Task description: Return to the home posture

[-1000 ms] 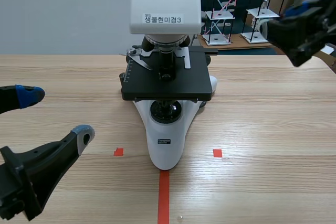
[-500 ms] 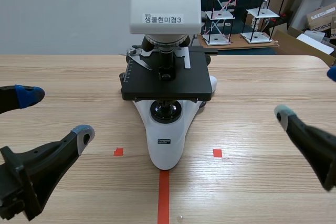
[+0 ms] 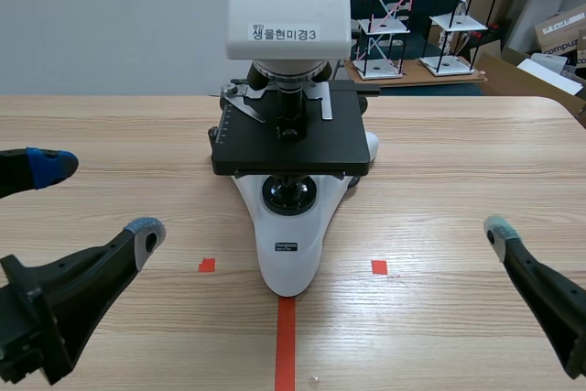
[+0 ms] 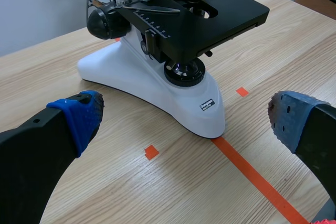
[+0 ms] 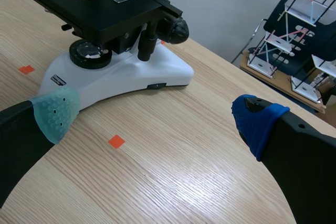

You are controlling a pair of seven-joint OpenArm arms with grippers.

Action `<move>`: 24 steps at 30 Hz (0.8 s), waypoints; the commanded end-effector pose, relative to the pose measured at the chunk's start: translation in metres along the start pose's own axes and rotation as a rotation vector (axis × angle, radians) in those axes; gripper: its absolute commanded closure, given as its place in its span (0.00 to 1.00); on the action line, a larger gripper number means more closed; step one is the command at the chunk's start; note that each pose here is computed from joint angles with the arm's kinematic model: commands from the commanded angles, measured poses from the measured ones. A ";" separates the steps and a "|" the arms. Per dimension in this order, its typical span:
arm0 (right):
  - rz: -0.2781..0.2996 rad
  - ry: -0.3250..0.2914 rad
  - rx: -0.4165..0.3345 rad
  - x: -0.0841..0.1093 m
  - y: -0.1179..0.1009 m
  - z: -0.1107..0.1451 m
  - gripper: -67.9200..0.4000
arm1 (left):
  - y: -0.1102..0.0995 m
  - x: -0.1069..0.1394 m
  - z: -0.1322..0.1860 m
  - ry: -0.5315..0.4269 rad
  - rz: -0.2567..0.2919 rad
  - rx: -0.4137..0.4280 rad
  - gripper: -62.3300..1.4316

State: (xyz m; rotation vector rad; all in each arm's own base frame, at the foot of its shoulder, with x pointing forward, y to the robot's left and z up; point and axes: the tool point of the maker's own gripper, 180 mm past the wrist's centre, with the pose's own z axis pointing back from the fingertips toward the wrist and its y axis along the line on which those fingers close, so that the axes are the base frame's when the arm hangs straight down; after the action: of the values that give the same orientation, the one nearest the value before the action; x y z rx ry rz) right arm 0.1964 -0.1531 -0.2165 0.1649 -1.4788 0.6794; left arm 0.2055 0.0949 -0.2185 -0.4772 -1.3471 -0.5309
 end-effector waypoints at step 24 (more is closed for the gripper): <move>-0.038 -0.054 -0.028 0.006 0.007 -0.003 0.05 | 0.002 0.006 0.000 -0.025 0.001 0.005 0.00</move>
State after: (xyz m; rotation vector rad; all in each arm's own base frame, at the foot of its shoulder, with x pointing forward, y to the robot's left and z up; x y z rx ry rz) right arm 0.1942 -0.1431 -0.2191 0.1884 -1.5077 0.6343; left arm 0.2055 0.0949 -0.2185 -0.4772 -1.3471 -0.5309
